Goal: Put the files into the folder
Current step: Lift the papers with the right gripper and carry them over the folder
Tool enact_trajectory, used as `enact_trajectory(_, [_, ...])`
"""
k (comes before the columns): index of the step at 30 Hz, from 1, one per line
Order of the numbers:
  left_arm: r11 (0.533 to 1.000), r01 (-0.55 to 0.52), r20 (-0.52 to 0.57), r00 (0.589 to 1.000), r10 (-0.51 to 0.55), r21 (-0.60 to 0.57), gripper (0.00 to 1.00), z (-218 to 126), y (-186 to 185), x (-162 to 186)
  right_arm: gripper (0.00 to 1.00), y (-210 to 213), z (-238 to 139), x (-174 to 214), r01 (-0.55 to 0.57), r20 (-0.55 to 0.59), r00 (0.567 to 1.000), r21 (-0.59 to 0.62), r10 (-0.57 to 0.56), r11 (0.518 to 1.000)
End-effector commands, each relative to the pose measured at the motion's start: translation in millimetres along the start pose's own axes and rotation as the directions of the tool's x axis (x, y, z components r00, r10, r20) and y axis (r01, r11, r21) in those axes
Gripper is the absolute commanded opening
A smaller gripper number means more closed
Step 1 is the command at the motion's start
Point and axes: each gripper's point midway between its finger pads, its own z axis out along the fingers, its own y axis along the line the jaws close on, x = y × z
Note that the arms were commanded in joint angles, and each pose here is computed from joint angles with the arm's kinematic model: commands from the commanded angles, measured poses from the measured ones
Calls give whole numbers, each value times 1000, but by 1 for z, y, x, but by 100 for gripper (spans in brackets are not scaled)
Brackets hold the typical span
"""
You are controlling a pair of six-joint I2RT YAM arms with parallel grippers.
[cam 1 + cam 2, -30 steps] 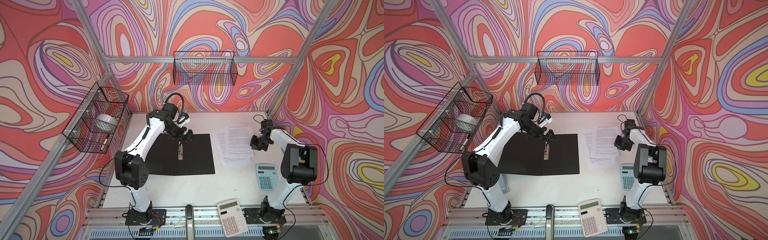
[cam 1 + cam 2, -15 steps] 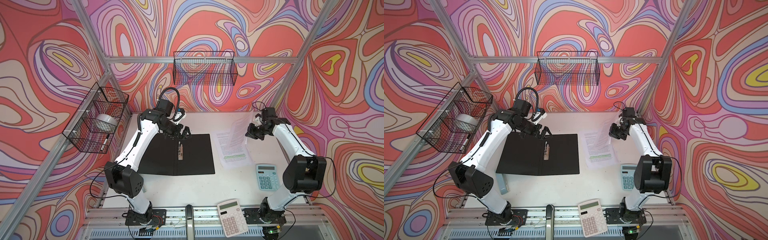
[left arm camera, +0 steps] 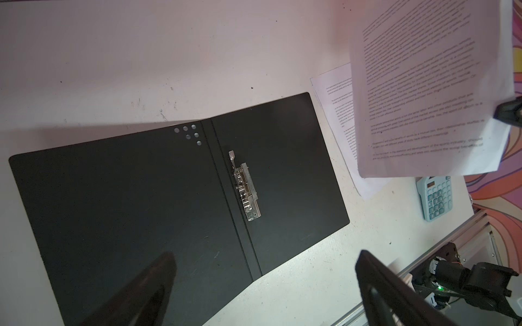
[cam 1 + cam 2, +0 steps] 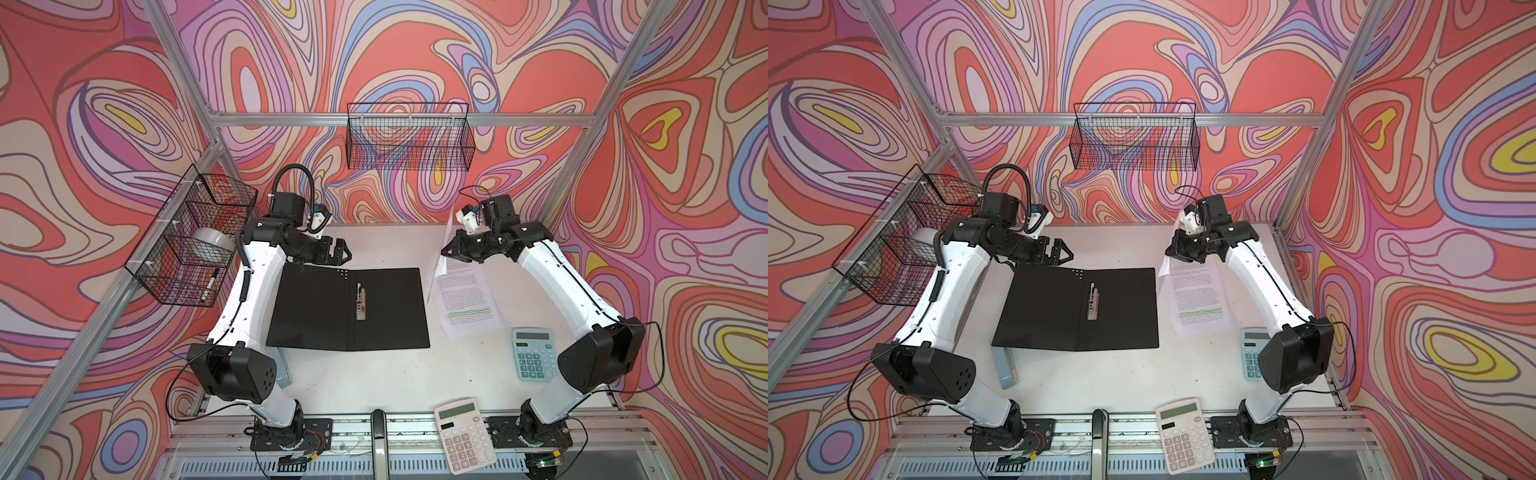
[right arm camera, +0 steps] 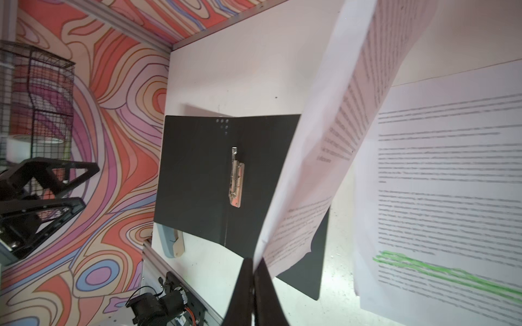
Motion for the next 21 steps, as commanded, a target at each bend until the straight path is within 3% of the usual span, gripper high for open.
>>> enact_trajectory(1, [1000,-16,44,999,15,12,100,-16,-9,-4,0,26,5,15,-41,-14,999,-123,40,992])
enact_trajectory(12, [1000,-3,28,1000,2,29,100,-12,-10,1,0,-41,84,95,-261,-134,959,-77,249,962])
enact_trajectory(21, [999,10,5,1000,-10,39,100,-3,-8,2,0,-76,137,135,-338,-234,915,0,329,941])
